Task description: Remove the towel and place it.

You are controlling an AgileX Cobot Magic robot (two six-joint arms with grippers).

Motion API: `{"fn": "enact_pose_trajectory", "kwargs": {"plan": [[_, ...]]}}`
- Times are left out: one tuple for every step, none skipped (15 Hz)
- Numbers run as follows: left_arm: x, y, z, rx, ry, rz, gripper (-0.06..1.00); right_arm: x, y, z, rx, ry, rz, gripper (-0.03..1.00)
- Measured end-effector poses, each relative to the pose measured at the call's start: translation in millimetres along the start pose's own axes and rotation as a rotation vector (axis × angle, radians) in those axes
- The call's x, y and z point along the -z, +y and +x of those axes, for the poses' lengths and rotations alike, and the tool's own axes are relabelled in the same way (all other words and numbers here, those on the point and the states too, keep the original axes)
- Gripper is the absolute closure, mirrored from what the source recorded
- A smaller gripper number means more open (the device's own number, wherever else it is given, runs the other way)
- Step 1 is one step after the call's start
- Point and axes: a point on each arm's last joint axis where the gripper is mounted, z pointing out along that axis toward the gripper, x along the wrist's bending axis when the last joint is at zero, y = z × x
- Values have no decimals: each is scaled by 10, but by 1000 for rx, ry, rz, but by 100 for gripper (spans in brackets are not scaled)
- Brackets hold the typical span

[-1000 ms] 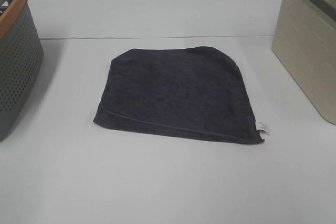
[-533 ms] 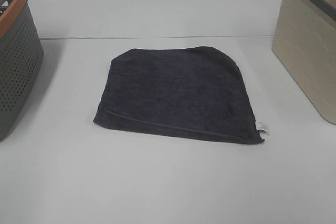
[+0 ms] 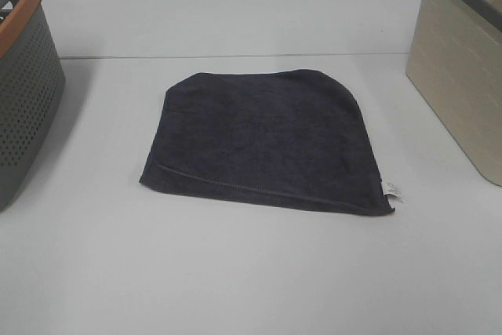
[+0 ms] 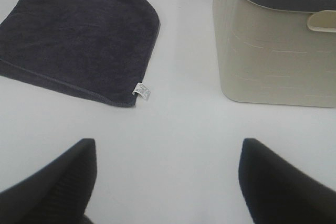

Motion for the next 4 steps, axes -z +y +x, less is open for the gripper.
{"fn": "enact_pose_trajectory", "kwargs": {"plan": [[0, 0, 0, 0, 0, 0, 19, 0, 0, 0, 0, 0, 0, 23], [0, 0, 0, 0, 0, 0, 19, 0, 0, 0, 0, 0, 0, 23], [0, 0, 0, 0, 0, 0, 19, 0, 0, 0, 0, 0, 0, 23], [0, 0, 0, 0, 0, 0, 19, 0, 0, 0, 0, 0, 0, 23]]}}
